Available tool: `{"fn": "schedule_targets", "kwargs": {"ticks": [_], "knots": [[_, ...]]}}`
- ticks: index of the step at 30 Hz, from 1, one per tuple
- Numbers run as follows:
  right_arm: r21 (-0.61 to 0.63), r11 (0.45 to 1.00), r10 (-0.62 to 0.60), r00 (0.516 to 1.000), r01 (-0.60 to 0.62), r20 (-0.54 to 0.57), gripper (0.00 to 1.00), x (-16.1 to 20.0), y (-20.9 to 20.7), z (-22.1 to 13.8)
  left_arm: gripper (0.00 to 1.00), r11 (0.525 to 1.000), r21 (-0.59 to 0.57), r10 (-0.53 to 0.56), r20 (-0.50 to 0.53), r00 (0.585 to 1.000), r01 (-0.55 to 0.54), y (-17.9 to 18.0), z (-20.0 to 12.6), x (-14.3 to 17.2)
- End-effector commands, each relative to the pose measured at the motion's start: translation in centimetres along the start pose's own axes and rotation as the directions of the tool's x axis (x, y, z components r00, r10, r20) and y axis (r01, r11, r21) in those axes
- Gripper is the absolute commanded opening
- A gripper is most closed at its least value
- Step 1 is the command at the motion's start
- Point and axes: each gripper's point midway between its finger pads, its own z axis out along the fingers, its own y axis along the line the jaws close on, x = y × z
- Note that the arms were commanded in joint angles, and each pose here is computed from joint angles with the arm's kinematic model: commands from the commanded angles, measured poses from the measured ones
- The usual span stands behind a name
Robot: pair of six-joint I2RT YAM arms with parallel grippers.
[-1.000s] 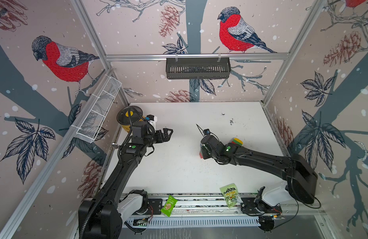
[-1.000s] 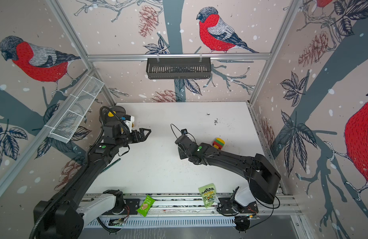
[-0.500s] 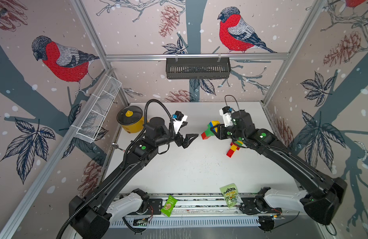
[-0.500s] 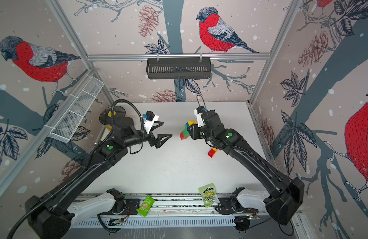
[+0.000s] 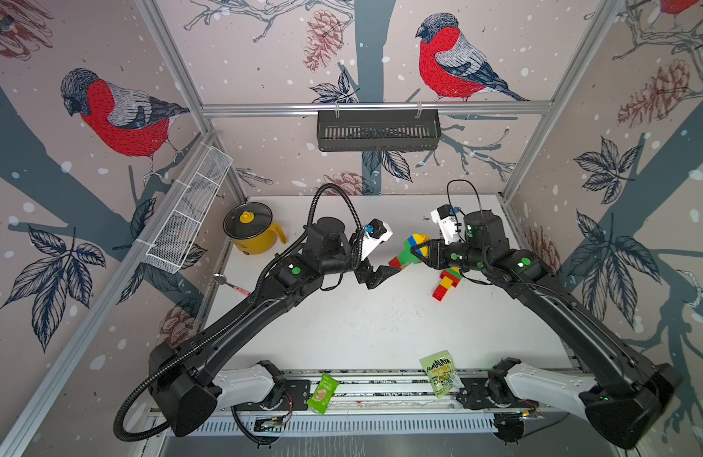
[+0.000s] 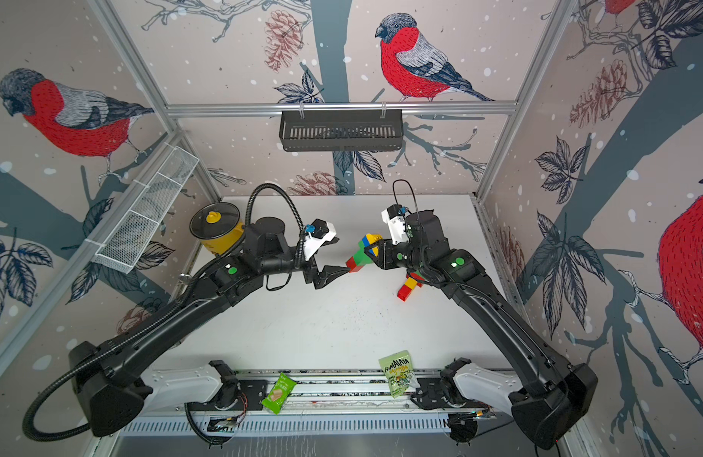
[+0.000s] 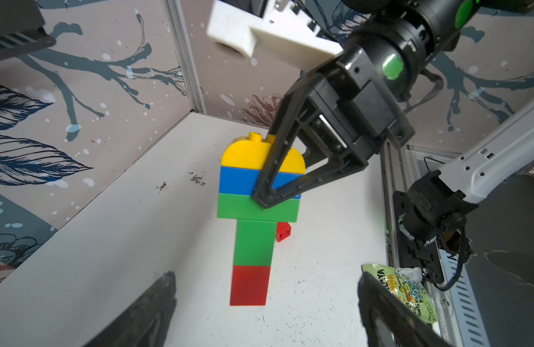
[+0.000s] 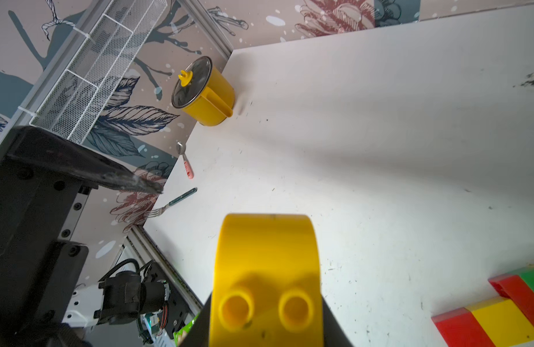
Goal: Assemble an ice cream with lego
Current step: Pick up the lego brick from the center of the board, then place the lego brick at the center of the board.
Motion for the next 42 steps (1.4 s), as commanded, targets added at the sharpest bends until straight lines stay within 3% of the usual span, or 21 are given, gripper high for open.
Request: {"fn": "schedule_targets", "kwargs": {"ticks": [1,16,21,25,28,32,35,42], "knots": [[-0.072,0.997,-0.031,1.000,0.030,0.000,0.32,-0.2,1.0,0.1,0.94,1.000,-0.024,0.011,-0.075,0.997,-0.013,-0.4,0.4,2.3],[-0.106,0.994,-0.025,1.000,0.023,-0.017,0.32,0.2,1.3,0.5,0.73,0.999,-0.021,0.029,-0.131,0.991,-0.032,-0.9,2.9,3.8],[-0.113,0.993,-0.022,0.999,0.019,-0.028,0.32,0.5,1.1,1.0,0.60,1.000,-0.003,0.028,-0.113,0.993,-0.029,-1.3,3.5,3.4],[-0.113,0.993,-0.023,0.999,0.019,-0.032,0.32,0.7,1.0,1.2,0.50,0.997,-0.073,0.027,-0.139,0.990,-0.037,-0.2,3.6,3.8],[-0.120,0.993,-0.025,0.999,0.021,-0.032,0.32,0.7,1.1,1.3,0.52,0.995,-0.092,0.027,-0.155,0.988,-0.042,0.2,3.8,4.2],[-0.127,0.992,-0.028,0.999,0.024,-0.035,0.32,0.7,1.2,1.3,0.68,0.995,-0.096,0.023,-0.178,0.984,-0.040,0.5,4.3,4.8],[-0.129,0.991,-0.031,0.999,0.026,-0.038,0.32,0.8,1.3,1.3,0.73,0.992,-0.114,0.024,-0.191,0.981,-0.046,1.0,4.6,5.0],[-0.134,0.991,-0.037,0.998,0.031,-0.044,0.32,1.1,1.5,1.5,0.68,0.993,-0.109,0.030,-0.181,0.983,-0.051,0.9,4.5,4.7]]}}
